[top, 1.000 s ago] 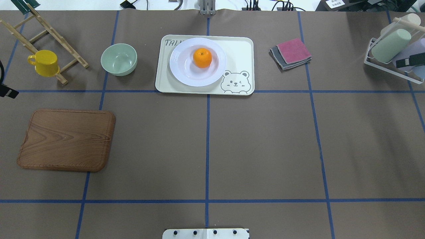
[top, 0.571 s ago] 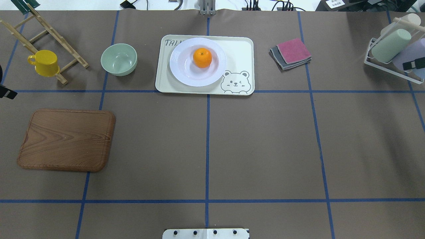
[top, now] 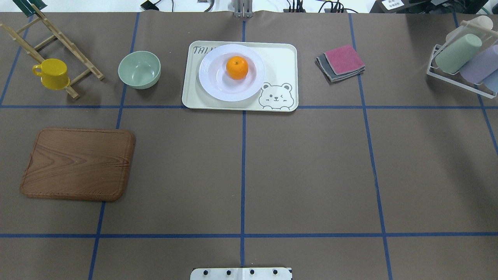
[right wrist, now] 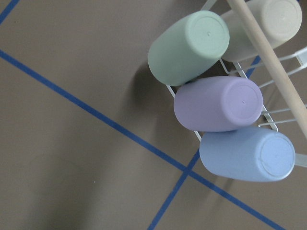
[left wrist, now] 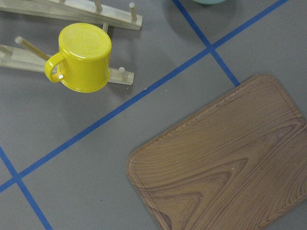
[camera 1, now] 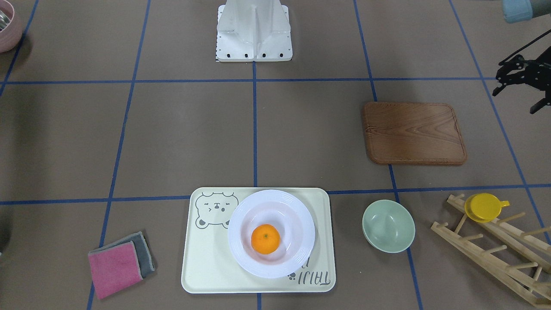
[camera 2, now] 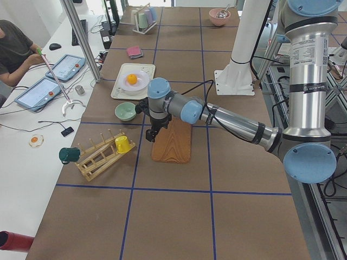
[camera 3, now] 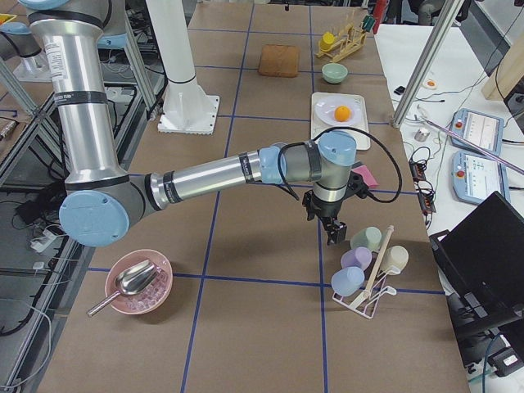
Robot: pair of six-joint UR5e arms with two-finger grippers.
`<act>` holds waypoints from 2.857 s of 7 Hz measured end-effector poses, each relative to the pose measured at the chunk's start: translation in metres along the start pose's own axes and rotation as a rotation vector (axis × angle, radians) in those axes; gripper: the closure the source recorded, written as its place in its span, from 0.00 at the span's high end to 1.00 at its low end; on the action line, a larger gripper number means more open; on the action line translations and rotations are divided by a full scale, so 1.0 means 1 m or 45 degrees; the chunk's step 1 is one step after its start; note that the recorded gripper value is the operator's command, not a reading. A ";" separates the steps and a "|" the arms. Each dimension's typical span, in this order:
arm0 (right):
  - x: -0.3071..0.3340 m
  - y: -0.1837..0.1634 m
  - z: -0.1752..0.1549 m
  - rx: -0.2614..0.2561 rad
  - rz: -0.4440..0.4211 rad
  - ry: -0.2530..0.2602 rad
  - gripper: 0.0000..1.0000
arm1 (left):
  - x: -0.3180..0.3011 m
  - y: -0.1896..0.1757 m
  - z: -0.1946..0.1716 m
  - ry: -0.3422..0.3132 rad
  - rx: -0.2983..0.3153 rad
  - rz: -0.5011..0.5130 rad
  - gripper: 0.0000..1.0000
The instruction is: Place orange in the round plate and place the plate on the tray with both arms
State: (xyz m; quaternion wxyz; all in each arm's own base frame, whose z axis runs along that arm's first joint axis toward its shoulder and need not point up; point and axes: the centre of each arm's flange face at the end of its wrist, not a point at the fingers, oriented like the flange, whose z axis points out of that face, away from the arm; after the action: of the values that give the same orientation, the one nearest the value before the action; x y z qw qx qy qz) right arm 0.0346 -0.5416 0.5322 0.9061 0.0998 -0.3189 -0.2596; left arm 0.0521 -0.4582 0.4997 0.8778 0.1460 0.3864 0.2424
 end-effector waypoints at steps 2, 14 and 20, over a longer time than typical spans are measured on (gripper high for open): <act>-0.004 0.010 0.004 -0.016 0.032 -0.075 1.00 | -0.055 0.041 -0.008 0.102 0.012 -0.242 0.99; -0.022 0.011 -0.005 0.018 0.082 -0.080 1.00 | -0.051 0.036 -0.045 0.006 0.109 -0.207 0.99; -0.016 0.012 0.008 -0.008 0.101 -0.096 1.00 | -0.066 0.022 -0.037 -0.012 0.101 -0.203 0.99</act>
State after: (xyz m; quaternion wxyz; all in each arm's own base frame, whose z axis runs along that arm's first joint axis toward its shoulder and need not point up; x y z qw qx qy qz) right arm 0.0243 -0.5227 0.5343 0.9033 0.0743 -0.3556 -0.2282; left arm -0.0213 -0.4732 0.5250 0.8897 0.1506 0.4020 0.1556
